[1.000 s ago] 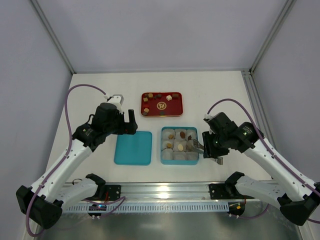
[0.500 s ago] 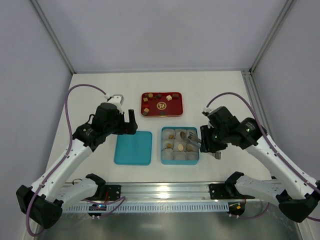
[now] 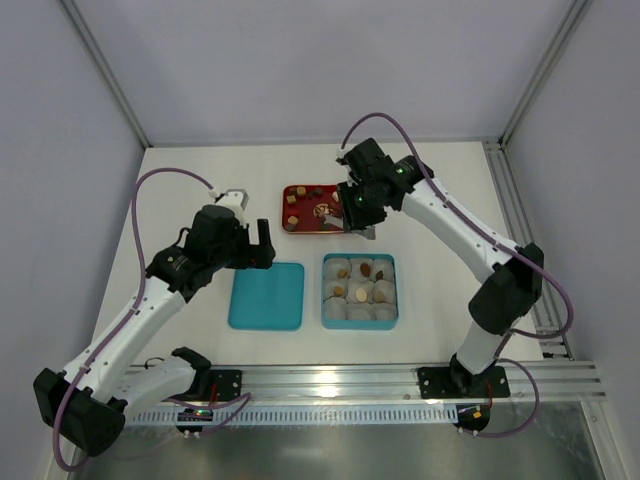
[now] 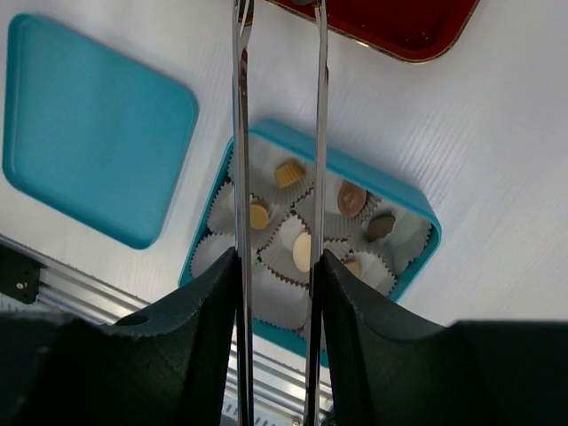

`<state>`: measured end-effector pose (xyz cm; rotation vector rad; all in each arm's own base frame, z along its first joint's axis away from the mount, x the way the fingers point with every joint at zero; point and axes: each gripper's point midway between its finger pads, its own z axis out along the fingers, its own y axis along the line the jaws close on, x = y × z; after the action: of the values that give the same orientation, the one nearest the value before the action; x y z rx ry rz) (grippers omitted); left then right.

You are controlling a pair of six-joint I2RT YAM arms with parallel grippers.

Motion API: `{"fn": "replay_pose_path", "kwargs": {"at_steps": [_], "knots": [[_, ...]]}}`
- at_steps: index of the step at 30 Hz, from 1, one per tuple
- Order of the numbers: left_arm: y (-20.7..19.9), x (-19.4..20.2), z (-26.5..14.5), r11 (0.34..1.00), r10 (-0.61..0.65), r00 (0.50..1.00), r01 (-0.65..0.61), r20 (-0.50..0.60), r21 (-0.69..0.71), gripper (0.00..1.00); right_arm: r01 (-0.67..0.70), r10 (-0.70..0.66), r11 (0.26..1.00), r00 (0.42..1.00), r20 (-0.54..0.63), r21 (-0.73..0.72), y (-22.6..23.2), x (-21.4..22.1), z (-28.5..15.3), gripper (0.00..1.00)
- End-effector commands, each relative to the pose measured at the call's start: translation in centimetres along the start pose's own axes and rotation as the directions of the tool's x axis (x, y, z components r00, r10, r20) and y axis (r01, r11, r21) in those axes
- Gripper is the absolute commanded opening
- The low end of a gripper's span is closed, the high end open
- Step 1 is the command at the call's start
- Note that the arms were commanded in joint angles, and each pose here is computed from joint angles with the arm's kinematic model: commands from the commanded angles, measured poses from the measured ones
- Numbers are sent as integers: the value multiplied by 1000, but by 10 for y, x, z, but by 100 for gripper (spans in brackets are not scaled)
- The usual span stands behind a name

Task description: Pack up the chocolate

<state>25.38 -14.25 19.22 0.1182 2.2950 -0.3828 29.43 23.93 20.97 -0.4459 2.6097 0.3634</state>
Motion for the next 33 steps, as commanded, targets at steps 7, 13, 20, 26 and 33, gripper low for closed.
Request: {"fn": "replay_pose_path", "kwargs": {"at_steps": [7,13,20,26,33], "knots": [[-4,-19,-9,1000,7,998,-7,57,8,100,52,-53,997,999,12,59,-8,-46,41,42],[-4,-17,-9,1000,7,999,-8,53,11,99,41,-40,998,999,-11,54,-9,-41,54,42],[-5,-18,-10,1000,7,998,-8,57,14,100,35,-34,999,999,-38,13,-2,-35,64,42],[-4,-18,-10,1000,7,998,-8,54,12,100,30,-30,999,998,-64,11,-2,-28,72,41],[-5,-19,-11,1000,6,998,-7,59,16,100,37,-35,999,996,-86,19,-3,-22,77,41]]}}
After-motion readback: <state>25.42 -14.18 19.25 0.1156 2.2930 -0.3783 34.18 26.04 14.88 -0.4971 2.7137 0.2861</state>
